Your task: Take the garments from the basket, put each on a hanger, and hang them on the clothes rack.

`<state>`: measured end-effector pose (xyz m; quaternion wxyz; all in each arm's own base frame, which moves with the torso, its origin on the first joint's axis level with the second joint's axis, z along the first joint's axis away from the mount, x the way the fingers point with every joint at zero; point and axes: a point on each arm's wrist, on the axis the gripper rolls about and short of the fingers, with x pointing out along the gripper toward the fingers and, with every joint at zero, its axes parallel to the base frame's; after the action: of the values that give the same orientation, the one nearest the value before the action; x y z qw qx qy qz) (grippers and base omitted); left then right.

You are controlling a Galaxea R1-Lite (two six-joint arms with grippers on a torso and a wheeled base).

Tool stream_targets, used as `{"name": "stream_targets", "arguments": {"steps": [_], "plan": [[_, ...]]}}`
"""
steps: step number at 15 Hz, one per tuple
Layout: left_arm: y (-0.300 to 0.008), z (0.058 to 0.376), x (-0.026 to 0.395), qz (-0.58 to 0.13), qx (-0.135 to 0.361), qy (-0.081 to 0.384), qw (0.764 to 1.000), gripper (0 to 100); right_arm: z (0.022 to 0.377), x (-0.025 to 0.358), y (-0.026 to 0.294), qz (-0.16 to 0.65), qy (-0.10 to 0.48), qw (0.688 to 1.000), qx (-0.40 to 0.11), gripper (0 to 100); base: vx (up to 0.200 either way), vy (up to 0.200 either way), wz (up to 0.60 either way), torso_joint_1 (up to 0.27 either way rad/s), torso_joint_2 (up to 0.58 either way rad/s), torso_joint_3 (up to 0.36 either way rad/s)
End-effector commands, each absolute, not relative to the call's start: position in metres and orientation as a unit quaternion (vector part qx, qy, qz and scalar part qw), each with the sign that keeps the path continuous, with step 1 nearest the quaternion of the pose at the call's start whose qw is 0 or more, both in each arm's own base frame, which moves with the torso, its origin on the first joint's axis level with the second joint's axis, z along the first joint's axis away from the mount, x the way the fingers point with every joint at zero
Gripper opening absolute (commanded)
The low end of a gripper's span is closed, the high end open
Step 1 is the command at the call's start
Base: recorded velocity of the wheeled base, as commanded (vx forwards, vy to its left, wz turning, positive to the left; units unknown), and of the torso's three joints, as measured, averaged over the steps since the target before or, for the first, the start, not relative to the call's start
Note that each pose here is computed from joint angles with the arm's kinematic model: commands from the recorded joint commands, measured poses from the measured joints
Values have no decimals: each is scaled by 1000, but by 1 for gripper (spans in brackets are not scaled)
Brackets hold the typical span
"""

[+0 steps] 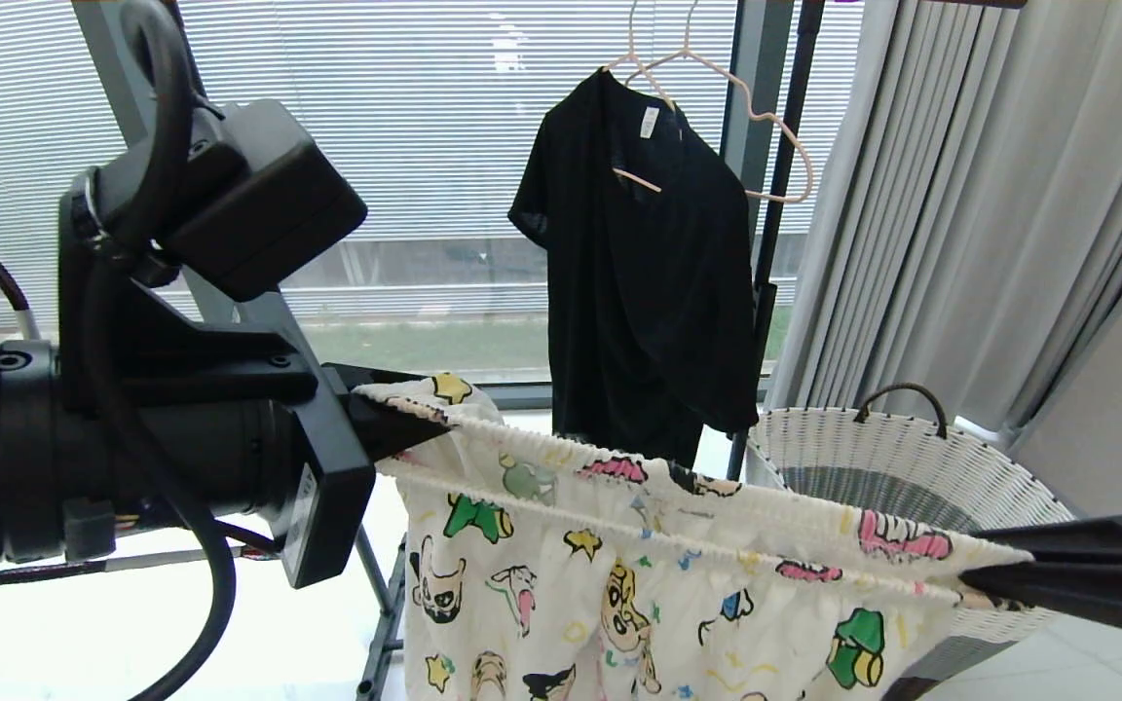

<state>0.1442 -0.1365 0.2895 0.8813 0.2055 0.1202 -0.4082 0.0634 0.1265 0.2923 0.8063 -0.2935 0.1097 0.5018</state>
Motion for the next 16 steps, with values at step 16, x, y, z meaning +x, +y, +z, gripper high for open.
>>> {"name": "stream_targets", "arguments": {"steps": [16], "plan": [[-121, 246, 83, -365, 166, 266, 876, 0, 343, 154, 172, 422, 84, 871, -237, 0, 0, 0, 0, 0, 0, 0]]}}
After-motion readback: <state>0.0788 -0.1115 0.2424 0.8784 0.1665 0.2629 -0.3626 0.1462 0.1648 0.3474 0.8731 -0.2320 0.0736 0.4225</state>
